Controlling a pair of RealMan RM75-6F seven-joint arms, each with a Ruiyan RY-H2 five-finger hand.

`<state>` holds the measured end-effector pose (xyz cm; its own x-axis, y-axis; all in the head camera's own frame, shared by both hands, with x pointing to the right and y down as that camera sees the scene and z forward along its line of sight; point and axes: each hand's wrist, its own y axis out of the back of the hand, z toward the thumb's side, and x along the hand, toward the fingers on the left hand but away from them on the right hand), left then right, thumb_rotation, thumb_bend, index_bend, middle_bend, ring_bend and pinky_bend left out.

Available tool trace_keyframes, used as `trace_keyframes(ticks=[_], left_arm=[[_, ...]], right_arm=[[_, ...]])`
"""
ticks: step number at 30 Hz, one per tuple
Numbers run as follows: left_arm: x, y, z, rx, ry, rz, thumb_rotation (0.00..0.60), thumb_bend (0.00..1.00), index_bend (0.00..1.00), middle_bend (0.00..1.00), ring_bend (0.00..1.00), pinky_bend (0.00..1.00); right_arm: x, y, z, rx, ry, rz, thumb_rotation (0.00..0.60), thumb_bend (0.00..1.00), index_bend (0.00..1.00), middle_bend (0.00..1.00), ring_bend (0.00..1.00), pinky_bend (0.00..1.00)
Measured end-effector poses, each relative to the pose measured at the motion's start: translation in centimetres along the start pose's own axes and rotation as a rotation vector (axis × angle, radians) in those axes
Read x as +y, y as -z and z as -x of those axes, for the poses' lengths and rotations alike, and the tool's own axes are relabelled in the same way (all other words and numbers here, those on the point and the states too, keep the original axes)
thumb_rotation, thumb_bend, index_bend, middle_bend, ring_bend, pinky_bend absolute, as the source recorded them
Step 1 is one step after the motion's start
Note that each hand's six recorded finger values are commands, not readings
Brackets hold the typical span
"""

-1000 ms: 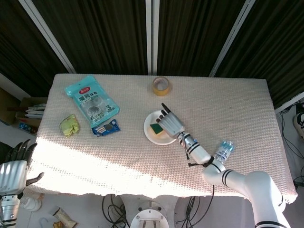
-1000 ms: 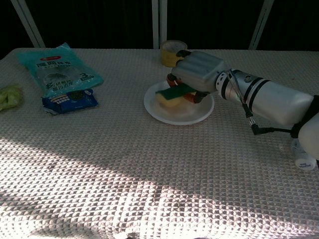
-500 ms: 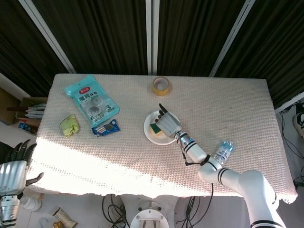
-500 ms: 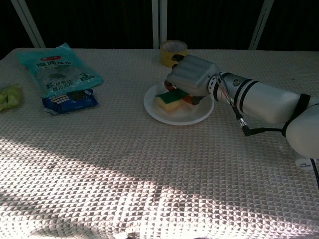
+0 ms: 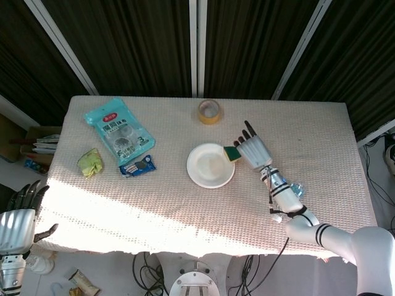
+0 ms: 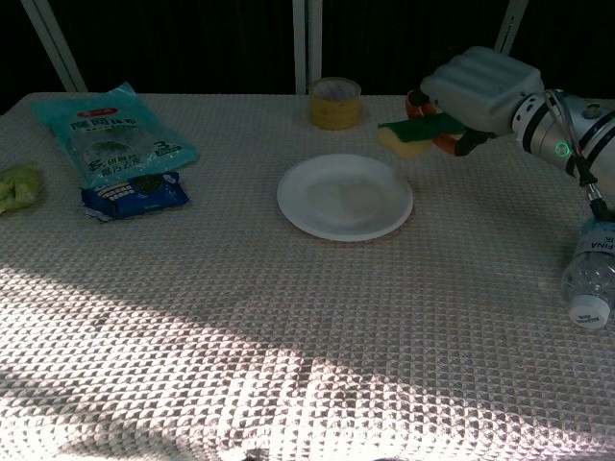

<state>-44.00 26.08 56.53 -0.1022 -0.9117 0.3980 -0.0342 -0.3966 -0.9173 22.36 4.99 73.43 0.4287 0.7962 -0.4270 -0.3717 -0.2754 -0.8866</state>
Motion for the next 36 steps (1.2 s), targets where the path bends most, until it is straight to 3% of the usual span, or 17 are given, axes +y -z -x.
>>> trace_keyframes(ticks=[3,6,7,10,12,18,24,29,36], left_arm=[[0.2,0.2,0.1,0.009,-0.005,-0.004,0.600,0.09,0.15,0.06,0.06,0.14],[0.0,0.3,-0.1,0.014,0.000,-0.003,0.600,0.09,0.15,0.06,0.06,0.14],[0.0,0.2,-0.2,0.013,0.005,-0.005,0.600,0.09,0.15,0.06,0.06,0.14],[0.0,-0.1,-0.7,0.001,0.004,-0.013,0.600,0.09,0.15,0.06,0.06,0.14],[0.1,-0.3,-0.8,-0.004,0.001,-0.015,0.600,0.09,0.15,0.06,0.06,0.14],[0.0,-0.3,-0.7,0.000,0.004,-0.010,0.600,0.09,0.15,0.06,0.06,0.14],[0.1,-0.2,-0.8,0.003,-0.005,-0.005,0.600,0.09,0.15,0.06,0.06,0.14],[0.2,-0.4,-1.1,-0.005,-0.008,-0.011,0.600,0.09,0.15,0.06,0.06,0.14],[0.4,-0.6,-1.4,-0.012,-0.017,-0.022,0.600,0.09,0.15,0.06,0.06,0.14]], right_arm=[[-1.9,1.3,-0.8,-0.033,-0.063,-0.007,0.600,0.39,0.44,0.37,0.20,0.03],[-3.5,2.4,-1.4,-0.064,-0.113,-0.025,0.600,0.39,0.27,0.31,0.15,0.01],[-4.2,2.7,-1.5,-0.076,-0.136,-0.029,0.600,0.38,0.17,0.26,0.11,0.00],[-5.4,2.9,-2.0,-0.095,-0.182,-0.035,0.600,0.28,0.01,0.12,0.01,0.00],[-5.6,2.8,-2.2,-0.102,-0.194,-0.029,0.600,0.24,0.00,0.08,0.00,0.00],[-4.8,3.7,-3.6,-0.140,-0.190,0.037,0.600,0.23,0.00,0.05,0.00,0.00],[-2.0,7.0,-7.5,-0.231,-0.107,0.113,0.600,0.24,0.00,0.11,0.00,0.00],[1.1,10.1,-13.6,-0.322,-0.019,0.197,0.600,0.26,0.00,0.13,0.00,0.00],[3.1,12.6,-22.9,-0.407,0.018,0.314,0.600,0.27,0.00,0.12,0.00,0.00]])
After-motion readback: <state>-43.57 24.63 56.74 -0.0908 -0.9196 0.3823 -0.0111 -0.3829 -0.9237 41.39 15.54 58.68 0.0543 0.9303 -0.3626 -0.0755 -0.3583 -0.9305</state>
